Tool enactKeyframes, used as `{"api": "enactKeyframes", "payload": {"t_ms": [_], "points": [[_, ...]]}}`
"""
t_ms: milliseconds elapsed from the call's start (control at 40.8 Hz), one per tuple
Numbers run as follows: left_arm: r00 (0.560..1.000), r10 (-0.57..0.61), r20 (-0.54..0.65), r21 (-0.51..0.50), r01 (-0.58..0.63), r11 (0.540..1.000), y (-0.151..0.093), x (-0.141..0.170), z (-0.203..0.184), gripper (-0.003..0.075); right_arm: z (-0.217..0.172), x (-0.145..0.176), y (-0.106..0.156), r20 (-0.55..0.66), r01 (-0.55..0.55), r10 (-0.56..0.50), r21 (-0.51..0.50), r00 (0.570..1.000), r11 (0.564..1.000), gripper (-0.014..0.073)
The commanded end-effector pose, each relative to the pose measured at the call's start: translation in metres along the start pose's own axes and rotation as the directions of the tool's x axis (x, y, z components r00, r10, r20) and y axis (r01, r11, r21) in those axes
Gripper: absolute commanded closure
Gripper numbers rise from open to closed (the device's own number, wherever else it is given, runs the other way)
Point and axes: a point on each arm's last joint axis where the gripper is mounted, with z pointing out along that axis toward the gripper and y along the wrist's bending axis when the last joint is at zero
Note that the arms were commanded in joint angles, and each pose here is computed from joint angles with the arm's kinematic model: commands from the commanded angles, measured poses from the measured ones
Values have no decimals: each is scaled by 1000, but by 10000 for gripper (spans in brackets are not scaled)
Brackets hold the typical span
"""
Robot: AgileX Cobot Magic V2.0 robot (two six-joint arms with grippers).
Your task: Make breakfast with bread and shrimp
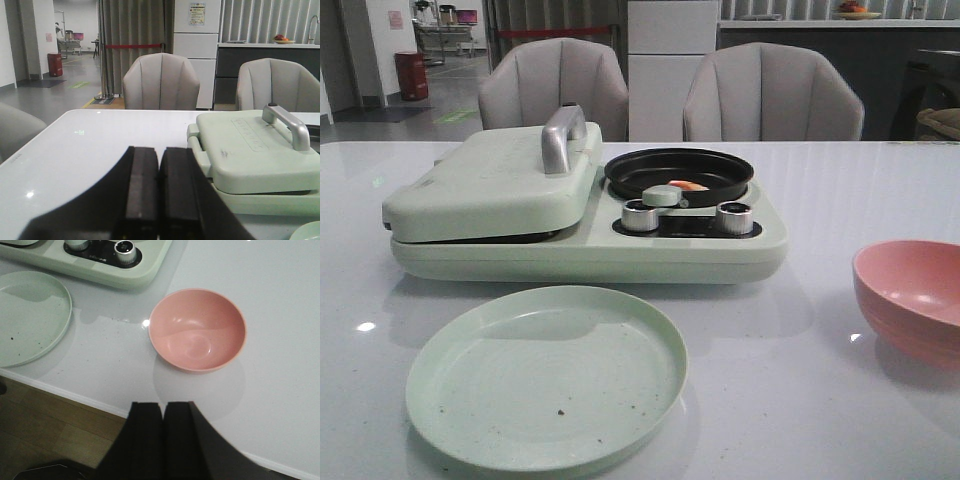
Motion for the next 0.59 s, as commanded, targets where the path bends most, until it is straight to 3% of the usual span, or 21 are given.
{"api": "enactKeyframes", "payload": {"t_ms": [0, 490, 563], "points": [[998, -15, 69, 11, 14, 1000, 0, 2, -1, 619, -5, -12, 0, 83, -1, 1, 0, 997, 1000, 560], [998, -15, 69, 11, 14, 1000, 0, 2, -1, 619, -4, -11, 0, 82, 5, -6, 9, 997, 1000, 560], [998, -15, 69, 11, 14, 1000, 0, 2, -1, 619, -6, -10, -3, 145, -6, 0, 41, 989, 999, 560]]}}
